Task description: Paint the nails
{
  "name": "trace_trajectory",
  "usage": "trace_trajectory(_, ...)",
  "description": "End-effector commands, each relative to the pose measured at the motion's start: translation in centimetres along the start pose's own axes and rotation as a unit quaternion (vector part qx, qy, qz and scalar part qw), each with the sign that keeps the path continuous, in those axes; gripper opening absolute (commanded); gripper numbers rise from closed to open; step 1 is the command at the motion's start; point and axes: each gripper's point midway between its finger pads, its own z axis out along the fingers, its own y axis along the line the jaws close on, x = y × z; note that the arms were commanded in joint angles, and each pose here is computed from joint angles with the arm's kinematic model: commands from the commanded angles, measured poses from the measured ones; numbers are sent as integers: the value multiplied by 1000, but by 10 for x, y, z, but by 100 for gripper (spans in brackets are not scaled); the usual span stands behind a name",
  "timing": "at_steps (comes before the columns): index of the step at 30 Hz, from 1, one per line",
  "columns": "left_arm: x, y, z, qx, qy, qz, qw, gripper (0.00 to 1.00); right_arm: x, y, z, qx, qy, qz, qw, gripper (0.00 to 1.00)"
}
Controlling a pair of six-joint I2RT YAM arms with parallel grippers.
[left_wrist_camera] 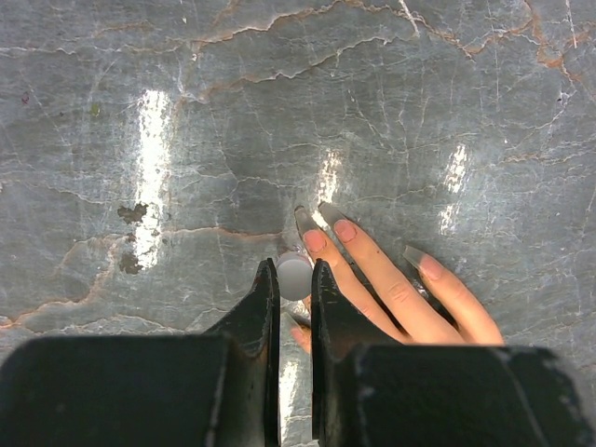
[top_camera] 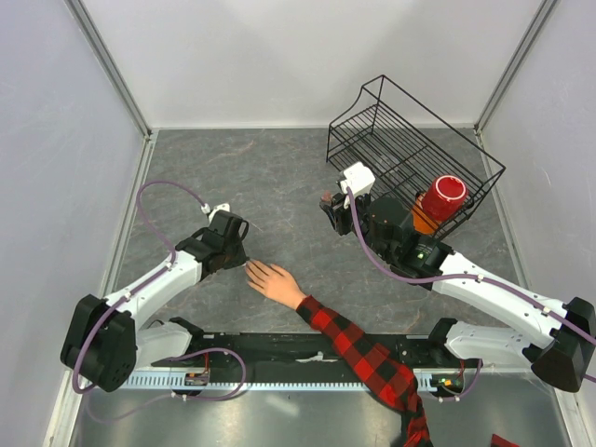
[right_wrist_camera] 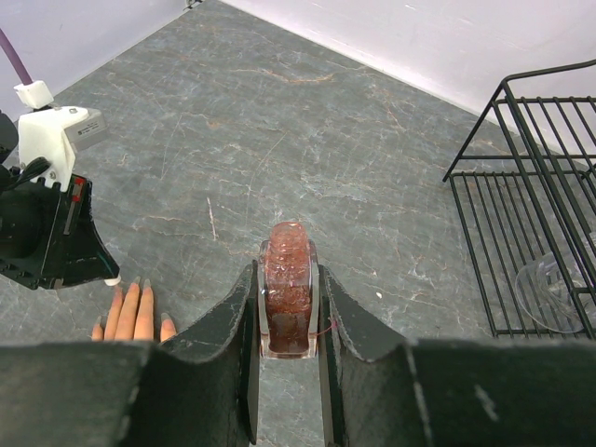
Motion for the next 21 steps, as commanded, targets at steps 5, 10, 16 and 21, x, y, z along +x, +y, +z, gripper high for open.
trace_trajectory(5,-14,0,4,-8,-27,-11,1000,2,-32,1,-5,-5,-40,16,999,0)
trace_trajectory(10,-14,1,6,-13,-27,-8,1000,2,-31,0,-5,-3,-40,16,999,0)
trace_trajectory(16,-14,2,7,-18,-26,-6,999,2,-31,0,-5,-3,-40,15,999,0)
trace_trajectory(21,-17,3,7,-21,-32,-4,999,2,-29,1,-3,-3,-37,14,999,0)
